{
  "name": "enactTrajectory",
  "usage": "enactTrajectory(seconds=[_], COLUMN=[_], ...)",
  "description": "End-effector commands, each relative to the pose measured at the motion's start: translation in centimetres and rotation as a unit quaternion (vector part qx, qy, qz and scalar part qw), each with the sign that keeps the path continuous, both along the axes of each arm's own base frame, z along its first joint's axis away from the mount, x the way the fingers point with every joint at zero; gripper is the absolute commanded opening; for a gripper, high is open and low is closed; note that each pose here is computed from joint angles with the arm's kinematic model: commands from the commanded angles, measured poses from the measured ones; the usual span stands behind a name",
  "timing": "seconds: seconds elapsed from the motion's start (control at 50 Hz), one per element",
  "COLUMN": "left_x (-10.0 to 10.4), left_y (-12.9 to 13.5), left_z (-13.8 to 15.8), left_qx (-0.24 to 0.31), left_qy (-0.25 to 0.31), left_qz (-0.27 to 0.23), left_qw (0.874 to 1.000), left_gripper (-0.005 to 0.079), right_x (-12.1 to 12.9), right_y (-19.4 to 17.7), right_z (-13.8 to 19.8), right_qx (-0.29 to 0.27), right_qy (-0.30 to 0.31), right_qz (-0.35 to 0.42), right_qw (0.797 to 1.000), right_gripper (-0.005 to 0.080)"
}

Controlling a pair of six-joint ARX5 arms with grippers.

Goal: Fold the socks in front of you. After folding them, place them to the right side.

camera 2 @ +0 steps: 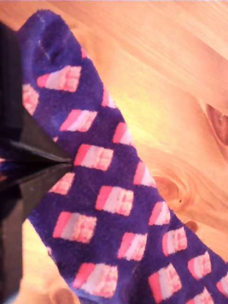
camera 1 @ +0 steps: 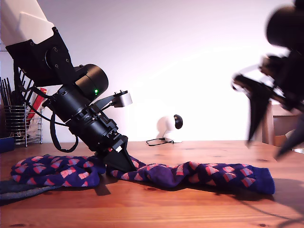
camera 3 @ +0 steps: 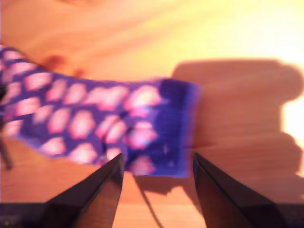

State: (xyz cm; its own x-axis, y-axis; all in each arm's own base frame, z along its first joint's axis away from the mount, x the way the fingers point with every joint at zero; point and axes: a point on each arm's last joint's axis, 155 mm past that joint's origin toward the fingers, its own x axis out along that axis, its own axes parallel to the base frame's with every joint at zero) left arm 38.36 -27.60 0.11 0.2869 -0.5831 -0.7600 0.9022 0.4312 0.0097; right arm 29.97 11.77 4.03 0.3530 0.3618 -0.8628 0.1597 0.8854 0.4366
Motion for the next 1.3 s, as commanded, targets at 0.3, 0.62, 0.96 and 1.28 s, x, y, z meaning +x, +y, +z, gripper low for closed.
enactTrajectory(seconds=[0.3, 0.62, 0.96, 1.28], left_x=[-3.2, -3.2, -3.2, -3.1], left_y=[1.5, 1.5, 1.5, 1.5], left_z=[-5.0, -5.0, -5.0, -5.0], left_qx=[0.041, 0.041, 0.041, 0.042], left_qy=[0.068, 0.069, 0.068, 0.067], left_qz=[0.0, 0.0, 0.0, 0.0], left_qw=[0.997, 0.997, 0.997, 0.997], left_gripper=[-0.0021, -0.0021, -0.0021, -0.0021], right_x=[1.4, 1.8, 1.4, 1.8], right_y=[0.7, 1.0, 0.6, 1.5], right_z=[0.1, -1.5, -2.7, -2.6], right_qx=[0.022, 0.037, 0.03, 0.057], right_qy=[-0.028, -0.012, 0.004, 0.002], right_qz=[0.005, 0.014, 0.024, 0.022], right_qw=[0.999, 0.999, 0.999, 0.998], right_gripper=[0.0416, 0.0416, 0.0416, 0.0416])
